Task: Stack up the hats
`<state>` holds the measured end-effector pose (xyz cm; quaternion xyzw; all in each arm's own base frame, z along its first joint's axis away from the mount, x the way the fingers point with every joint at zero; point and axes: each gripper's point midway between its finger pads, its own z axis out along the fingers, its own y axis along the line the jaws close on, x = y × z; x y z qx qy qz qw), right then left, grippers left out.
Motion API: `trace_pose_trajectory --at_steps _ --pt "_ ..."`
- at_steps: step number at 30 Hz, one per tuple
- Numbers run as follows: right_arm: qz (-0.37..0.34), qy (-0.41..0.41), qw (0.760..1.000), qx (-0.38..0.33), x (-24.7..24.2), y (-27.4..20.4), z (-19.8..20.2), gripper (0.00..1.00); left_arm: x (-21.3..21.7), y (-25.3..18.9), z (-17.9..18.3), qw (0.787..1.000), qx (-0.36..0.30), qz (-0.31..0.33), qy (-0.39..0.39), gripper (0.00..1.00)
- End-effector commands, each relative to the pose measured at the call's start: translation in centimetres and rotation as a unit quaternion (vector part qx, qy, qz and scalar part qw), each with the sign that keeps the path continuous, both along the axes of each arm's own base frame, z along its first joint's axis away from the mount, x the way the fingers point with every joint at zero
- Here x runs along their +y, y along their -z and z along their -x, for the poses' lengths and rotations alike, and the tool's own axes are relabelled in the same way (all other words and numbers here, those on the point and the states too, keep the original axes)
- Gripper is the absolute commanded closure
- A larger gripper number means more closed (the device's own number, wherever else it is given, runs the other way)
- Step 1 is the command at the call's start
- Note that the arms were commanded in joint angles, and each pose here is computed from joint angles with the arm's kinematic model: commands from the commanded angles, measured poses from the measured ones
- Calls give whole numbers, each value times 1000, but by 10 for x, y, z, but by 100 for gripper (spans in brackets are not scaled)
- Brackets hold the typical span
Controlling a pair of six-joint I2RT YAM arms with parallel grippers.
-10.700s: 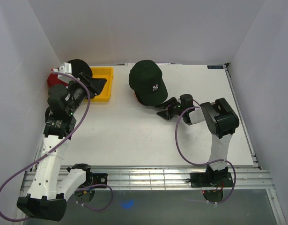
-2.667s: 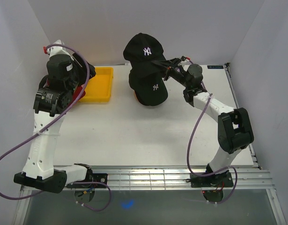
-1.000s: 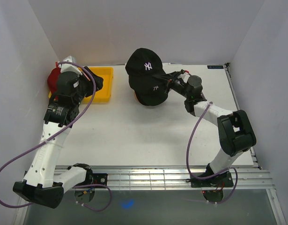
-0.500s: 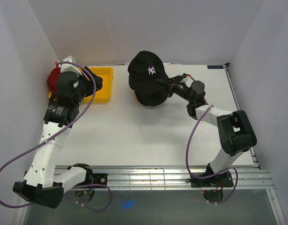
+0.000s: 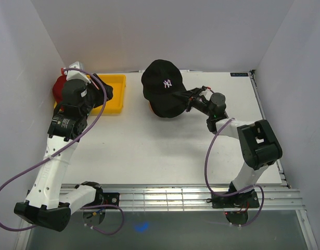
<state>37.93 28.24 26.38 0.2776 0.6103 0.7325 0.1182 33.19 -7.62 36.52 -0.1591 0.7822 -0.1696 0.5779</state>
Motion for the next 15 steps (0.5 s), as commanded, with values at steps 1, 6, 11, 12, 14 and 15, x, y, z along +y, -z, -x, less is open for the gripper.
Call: trace_pose_trajectory --at_steps 1,6,11,12,14,15 --pt "-6 -2 1000 -9 -3 1 -4 73 6 -15 2 1000 -16 -9 -9 31" --pt "-3 5 1000 2 -4 6 -10 72 7 -15 0 1000 -16 -12 -13 31" --pt "-2 13 1000 10 -8 9 -13 70 8 -14 0 1000 -15 -16 -14 31" --pt "-2 14 1000 12 -9 10 -13 68 9 -15 0 1000 -15 -15 -16 31" --pt "0 14 1000 14 -9 13 -13 62 9 -15 0 1000 -15 -17 -17 31" --pt "0 14 1000 15 -10 15 -11 61 10 -15 0 1000 -16 -17 -18 31"
